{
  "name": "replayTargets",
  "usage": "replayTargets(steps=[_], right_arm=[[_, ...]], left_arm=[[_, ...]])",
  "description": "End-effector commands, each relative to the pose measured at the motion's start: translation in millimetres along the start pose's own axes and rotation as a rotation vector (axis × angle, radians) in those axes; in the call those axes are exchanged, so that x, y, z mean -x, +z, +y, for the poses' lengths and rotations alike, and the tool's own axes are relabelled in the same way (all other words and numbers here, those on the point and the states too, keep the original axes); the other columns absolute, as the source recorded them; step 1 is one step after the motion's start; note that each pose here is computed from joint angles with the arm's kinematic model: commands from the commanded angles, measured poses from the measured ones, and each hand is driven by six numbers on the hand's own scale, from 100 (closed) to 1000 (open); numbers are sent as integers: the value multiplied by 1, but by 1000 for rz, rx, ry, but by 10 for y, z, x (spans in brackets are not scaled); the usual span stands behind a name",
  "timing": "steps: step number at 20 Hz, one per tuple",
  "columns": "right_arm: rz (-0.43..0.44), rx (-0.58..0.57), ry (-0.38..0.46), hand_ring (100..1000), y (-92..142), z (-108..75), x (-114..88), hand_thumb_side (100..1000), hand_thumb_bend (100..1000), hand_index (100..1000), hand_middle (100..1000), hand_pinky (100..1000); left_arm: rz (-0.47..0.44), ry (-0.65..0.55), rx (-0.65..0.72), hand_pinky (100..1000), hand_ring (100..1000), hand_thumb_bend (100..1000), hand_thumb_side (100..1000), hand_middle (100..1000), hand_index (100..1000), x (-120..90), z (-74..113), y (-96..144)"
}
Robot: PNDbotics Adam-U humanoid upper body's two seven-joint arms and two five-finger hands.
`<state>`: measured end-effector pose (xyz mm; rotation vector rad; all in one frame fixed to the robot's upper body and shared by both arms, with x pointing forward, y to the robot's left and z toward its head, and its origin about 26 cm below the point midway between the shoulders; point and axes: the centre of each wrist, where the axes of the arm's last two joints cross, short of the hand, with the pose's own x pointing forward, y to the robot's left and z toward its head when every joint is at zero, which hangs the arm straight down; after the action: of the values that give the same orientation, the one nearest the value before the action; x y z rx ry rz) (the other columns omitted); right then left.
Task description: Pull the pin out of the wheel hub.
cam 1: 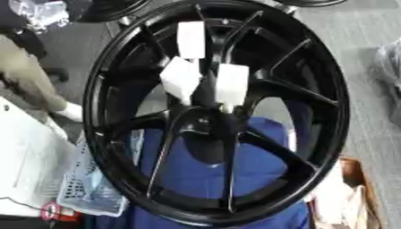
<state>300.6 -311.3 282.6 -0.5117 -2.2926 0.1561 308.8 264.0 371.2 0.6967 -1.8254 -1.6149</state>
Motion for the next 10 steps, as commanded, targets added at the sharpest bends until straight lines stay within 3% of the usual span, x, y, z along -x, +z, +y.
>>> replayTargets(steps=[1, 10], right_arm=[[-28, -10, 33, 726, -41, -58, -69, 404, 104, 801, 724, 743], [-22, -23, 31, 725, -39, -40, -57, 409, 100, 800, 723, 743]], left_arm=[[15, -44, 71, 815, 732, 283, 554, 678, 786, 48, 99, -68], [25, -41, 210, 824, 747, 303, 559, 704, 801, 205, 130, -455]])
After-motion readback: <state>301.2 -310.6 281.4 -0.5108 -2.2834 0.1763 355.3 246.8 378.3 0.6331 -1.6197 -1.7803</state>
